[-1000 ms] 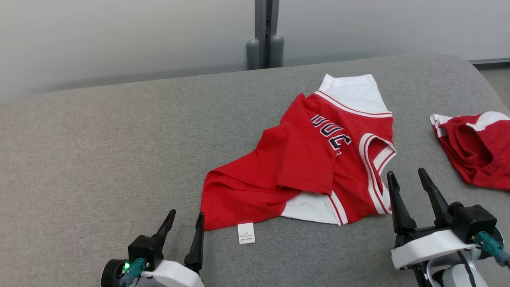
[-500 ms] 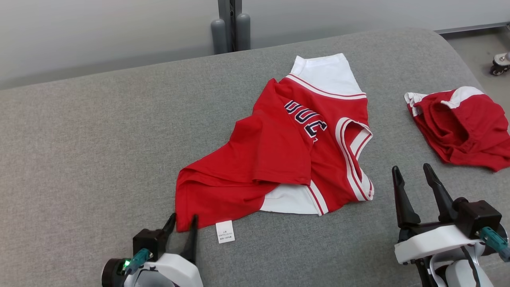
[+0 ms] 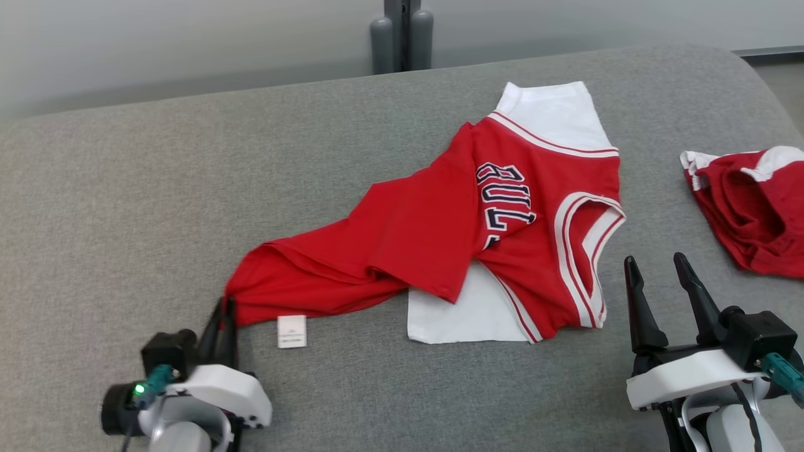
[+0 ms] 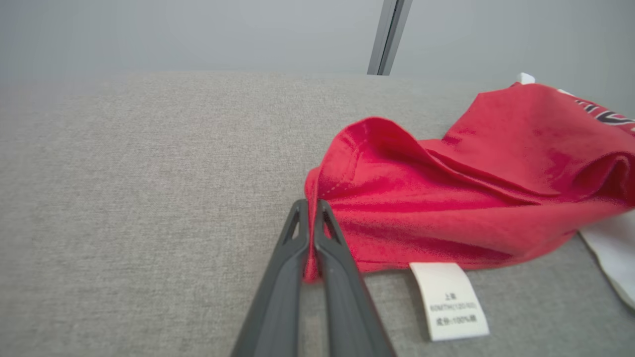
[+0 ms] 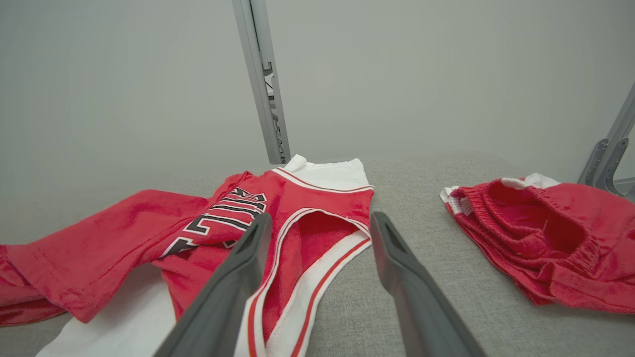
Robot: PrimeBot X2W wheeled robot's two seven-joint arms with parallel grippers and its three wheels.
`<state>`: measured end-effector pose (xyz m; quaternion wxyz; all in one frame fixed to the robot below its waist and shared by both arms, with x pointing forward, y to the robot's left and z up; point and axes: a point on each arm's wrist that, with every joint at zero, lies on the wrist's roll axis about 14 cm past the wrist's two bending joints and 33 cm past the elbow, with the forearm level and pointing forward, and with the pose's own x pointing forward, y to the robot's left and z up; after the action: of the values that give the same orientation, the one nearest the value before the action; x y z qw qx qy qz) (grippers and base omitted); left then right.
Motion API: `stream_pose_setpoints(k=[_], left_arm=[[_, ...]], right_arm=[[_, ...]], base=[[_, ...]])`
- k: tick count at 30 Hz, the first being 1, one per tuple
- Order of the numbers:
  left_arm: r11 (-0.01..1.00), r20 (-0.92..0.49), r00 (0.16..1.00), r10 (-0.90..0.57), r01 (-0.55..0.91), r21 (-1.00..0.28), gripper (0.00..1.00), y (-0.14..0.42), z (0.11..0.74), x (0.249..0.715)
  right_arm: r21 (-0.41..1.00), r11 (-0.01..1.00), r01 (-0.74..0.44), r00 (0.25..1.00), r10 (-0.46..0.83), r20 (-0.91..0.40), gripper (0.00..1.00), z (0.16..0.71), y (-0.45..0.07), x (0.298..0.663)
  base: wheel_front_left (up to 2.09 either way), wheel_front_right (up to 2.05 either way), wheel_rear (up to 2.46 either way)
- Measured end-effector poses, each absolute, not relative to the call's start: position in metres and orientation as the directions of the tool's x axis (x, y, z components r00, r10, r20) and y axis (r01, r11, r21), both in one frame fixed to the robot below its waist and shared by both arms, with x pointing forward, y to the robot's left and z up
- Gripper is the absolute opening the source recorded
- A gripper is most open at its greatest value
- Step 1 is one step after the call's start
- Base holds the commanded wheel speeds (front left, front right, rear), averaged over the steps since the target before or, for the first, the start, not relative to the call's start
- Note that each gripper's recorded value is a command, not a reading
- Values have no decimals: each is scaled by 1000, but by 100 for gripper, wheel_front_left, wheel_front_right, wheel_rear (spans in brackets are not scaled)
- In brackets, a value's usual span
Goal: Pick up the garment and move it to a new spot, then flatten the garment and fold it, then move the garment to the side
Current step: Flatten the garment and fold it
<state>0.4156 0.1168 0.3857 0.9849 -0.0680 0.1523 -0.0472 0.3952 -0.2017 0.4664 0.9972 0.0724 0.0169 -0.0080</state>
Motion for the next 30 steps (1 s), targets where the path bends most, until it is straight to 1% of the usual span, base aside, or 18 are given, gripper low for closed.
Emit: stream_pose_setpoints(k=[10,12,15,16,17,18,24,30], left_arm=[[995,-276,959,63,-80,-54,0,190,389,440],[993,-290,952,95,-111,-38,0,201,384,441],[993,-298,949,103,-116,-25,0,206,381,443],[993,-302,947,106,-117,-17,9,208,380,443],[993,-303,947,108,-117,-13,50,209,379,444],[993,-306,946,106,-114,-10,100,209,378,444],[991,-292,949,116,-130,-28,100,206,385,437],[990,-273,955,119,-134,-39,100,205,393,411]], right_arm=[[150,988,-21,997,31,-65,100,454,-187,409],[151,988,-24,997,36,-73,100,450,-185,411],[150,988,-28,996,40,-76,100,449,-184,414],[150,988,-31,996,43,-77,100,448,-183,416],[149,988,-35,996,47,-80,100,447,-182,417],[149,988,-40,995,52,-83,100,446,-180,417],[151,987,-58,994,71,-81,100,447,-173,417],[160,983,-87,992,100,-73,100,452,-163,411]], base=[[0,0,0],[0,0,0],[0,0,0],[0,0,0],[0,0,0],[0,0,0],[0,0,0],[0,0,0]])
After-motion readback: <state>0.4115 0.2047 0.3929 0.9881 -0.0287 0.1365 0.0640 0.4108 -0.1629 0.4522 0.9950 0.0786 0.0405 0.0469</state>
